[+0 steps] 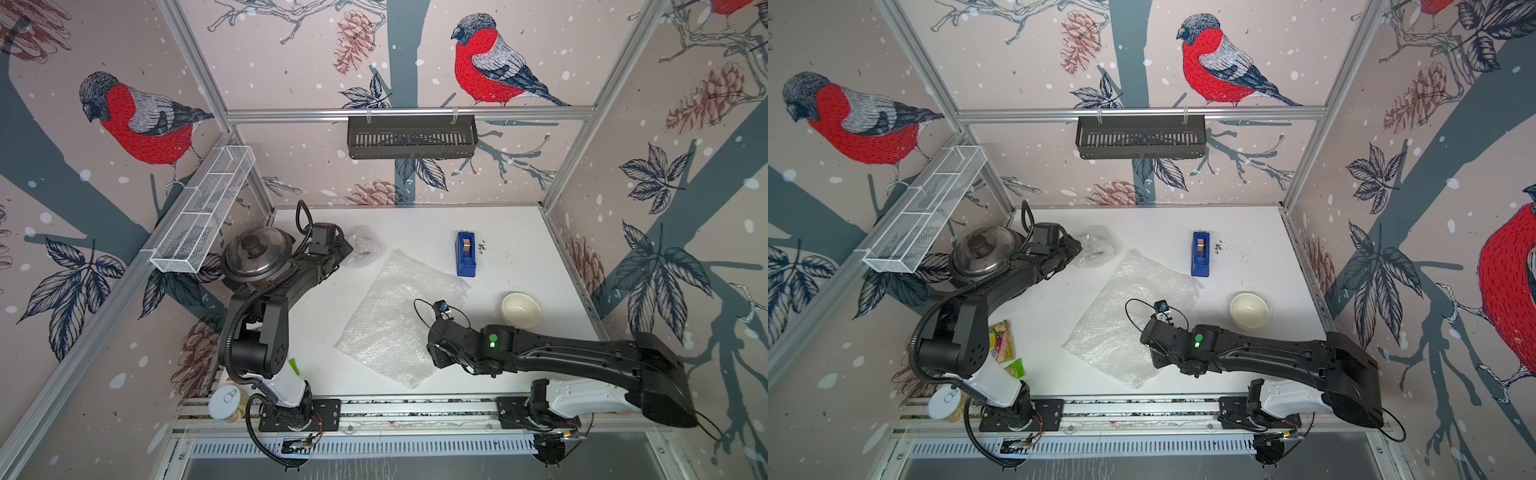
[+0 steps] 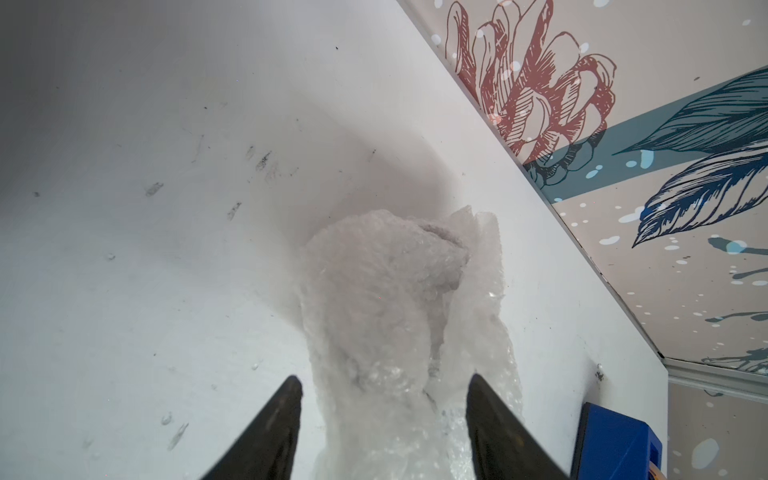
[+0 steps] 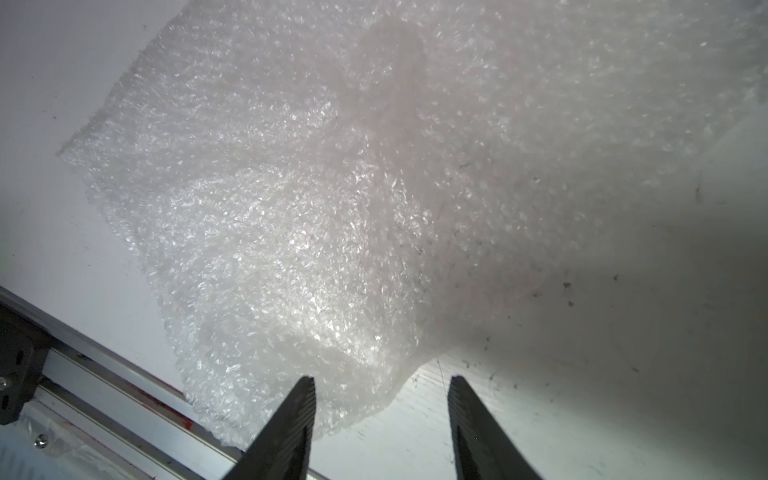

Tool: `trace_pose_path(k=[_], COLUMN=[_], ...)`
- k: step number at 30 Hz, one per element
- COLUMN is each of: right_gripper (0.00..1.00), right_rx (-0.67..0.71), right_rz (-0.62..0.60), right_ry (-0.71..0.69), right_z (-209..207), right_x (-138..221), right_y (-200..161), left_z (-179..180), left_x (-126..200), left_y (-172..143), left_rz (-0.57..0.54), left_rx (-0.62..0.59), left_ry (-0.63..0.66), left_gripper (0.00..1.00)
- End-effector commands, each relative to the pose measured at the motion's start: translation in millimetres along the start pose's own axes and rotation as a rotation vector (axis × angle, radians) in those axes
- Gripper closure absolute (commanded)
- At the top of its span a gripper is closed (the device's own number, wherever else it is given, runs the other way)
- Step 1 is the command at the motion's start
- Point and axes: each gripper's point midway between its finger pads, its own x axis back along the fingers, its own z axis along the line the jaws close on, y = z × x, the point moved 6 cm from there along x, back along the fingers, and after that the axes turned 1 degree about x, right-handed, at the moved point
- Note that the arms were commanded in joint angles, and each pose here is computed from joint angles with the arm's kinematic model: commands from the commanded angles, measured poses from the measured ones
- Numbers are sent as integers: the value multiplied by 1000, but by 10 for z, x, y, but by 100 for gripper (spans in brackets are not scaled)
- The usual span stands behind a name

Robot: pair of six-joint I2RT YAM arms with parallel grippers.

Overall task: Wrap bowls in bubble wrap
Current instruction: Place the bowl at the center of the board, then adjust the bowl at the center of the board.

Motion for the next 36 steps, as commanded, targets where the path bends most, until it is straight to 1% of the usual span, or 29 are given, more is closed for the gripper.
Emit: trace_pose_path(k=[1,2,4,5,7,9,10,11,12,13,14,15,16,17,18,19,20,21,23,24,26,29,32,34,36], right_gripper=[47,47,51,53,60,66,69,70,69,62,52,47,44,30,14,9,7,7,8,9,9,11,11,10,10], right_rx=[-27,-32,-40,-44,-55,-101,-137,-185,-231,-278,-328,-373,-409,-454,-511,-571,-638,-693,-751,-789,-831,-891,-955,-985,-1010], right_rz=[-29,-34,-39,-40,-43,-47,-47,-54,-59,-72,-91,-110,-133,-167,-196,-221,-244,-269,-323,-330,-320,-303,-323,-337,-344], right_ry=[-8,-7,-4,1,-6,-56,-96,-148,-187,-217,-245,-278,-301,-345,-406,-466,-530,-566,-526,-549,-577,-574,-592,-574,-530], right_z=[-23,-32,-52,-54,-82,-198,-291,-423,-555,-674,-798,-928,-1028,-1160,-1316,-1468,-1637,-1769,-1841,-1919,-2024,-2163,-2308,-2383,-2447], right_x=[58,73,83,86,83,71,78,97,127,169,236,314,389,478,573,670,762,832,879,894,879,821,846,832,759], right_y=[41,48,47,51,59,76,79,87,78,76,65,39,16,-25,-86,-148,-226,-276,-242,-241,-207,-195,-196,-186,-179], left_z=[37,34,-54,-162,-387,-565,-627,-654,-649,-640,-610,-576,-541,-496,-451,-415,-391,-372,-326,-309,-249,-124,-58,-29,-56], left_x=[142,206,330,368,384,269,193,88,-27,-121,-214,-291,-338,-379,-414,-431,-445,-452,-483,-504,-560,-606,-613,-623,-637], left_y=[40,56,96,108,105,61,39,-1,-44,-71,-86,-93,-80,-62,-39,-17,-10,-5,-26,-42,-77,-103,-88,-81,-86], left_rz=[-10,-19,-36,-30,4,84,122,166,207,234,255,262,258,251,242,233,225,217,222,229,243,248,229,226,237], left_rx=[-25,-23,-28,-50,-89,-120,-132,-140,-143,-145,-143,-145,-143,-141,-139,-138,-144,-146,-139,-136,-125,-104,-106,-101,-98], left_ry=[53,53,0,-68,-186,-244,-261,-265,-256,-249,-229,-208,-191,-172,-149,-128,-113,-101,-89,-83,-61,-6,38,50,33], left_gripper=[31,32,40,47,64,86,91,94,97,100,100,100,100,100,100,100,100,100,100,100,100,100,100,100,100])
